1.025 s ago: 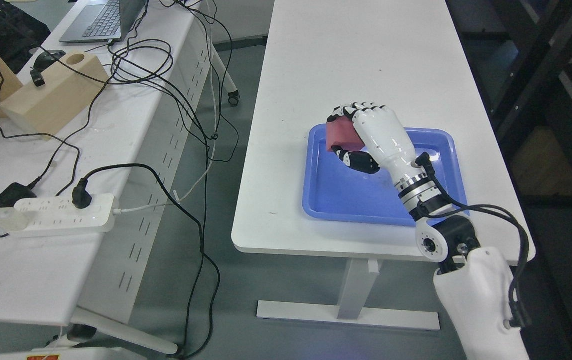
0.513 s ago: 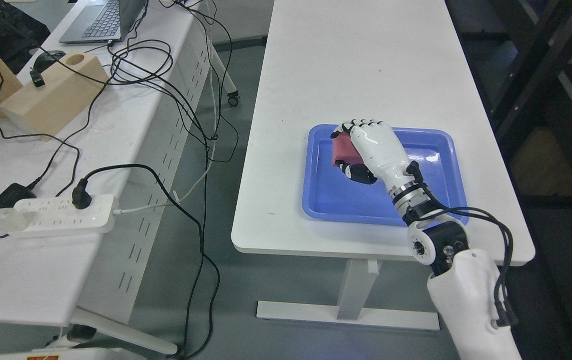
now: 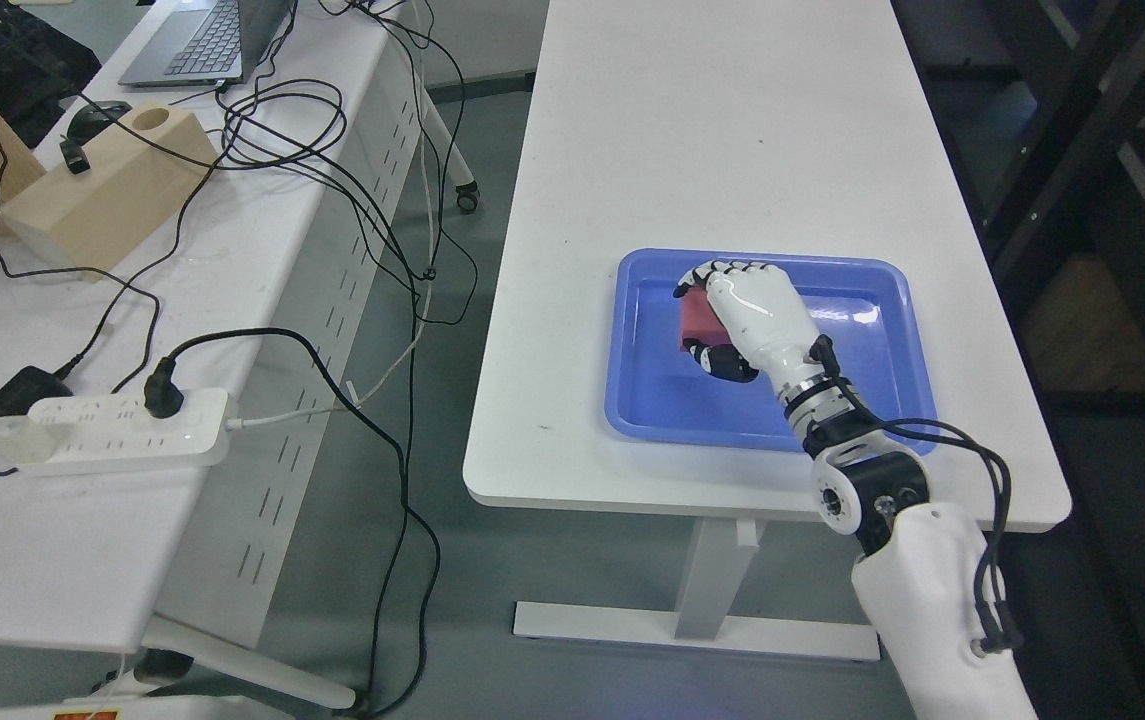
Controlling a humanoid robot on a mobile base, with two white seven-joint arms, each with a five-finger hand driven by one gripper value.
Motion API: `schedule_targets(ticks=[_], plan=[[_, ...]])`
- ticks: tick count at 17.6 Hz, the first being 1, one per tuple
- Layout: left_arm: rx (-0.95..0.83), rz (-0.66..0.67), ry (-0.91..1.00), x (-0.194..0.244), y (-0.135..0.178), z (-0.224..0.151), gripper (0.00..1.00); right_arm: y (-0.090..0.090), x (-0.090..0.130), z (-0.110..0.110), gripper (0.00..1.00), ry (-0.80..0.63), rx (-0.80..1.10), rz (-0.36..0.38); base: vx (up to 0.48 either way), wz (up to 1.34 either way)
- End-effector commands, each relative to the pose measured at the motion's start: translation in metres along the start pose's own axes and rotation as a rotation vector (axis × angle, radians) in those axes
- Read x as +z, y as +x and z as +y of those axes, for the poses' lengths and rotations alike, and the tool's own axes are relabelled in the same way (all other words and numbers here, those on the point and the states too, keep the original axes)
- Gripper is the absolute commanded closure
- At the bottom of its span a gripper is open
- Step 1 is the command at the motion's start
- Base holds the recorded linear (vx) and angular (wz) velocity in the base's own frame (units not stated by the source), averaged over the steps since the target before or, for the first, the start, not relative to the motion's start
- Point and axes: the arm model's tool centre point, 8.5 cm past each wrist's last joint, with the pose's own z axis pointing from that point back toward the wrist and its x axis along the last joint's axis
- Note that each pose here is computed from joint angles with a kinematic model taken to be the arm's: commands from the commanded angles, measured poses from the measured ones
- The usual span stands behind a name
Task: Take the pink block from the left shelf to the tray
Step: 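Open the right hand fingers to release the pink cube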
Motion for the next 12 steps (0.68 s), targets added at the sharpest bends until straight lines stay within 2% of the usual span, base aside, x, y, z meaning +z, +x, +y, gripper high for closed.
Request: schedule_targets(ticks=[1, 6, 8, 11, 12], plan=[[-0.004, -0.015, 0.014, 0.0010, 0.0042, 0.0102, 0.00, -0.0215, -0.0021, 0.0013, 0.76, 0.022, 0.033, 0.063, 0.000, 0.00], [-0.005, -0.015, 0.014, 0.0010, 0.0042, 0.0102, 0.00, -0.0232, -0.0020, 0.0011, 0.64, 0.019, 0.029, 0.080, 0.000, 0.00], [-0.004, -0.015, 0.014, 0.0010, 0.0042, 0.0102, 0.00, -0.0244, -0.0019, 0.0007, 0.51, 0.018, 0.024, 0.084, 0.000, 0.00], [-0.005, -0.015, 0.014, 0.0010, 0.0042, 0.0102, 0.00, -0.0248, -0.0012, 0.0008, 0.40, 0.018, 0.024, 0.084, 0.000, 0.00], [-0.003, -0.014, 0.014, 0.0011, 0.0033, 0.0101, 0.00, -0.0246, -0.0013, -0.0002, 0.31, 0.015, 0.022, 0.084, 0.000, 0.00]])
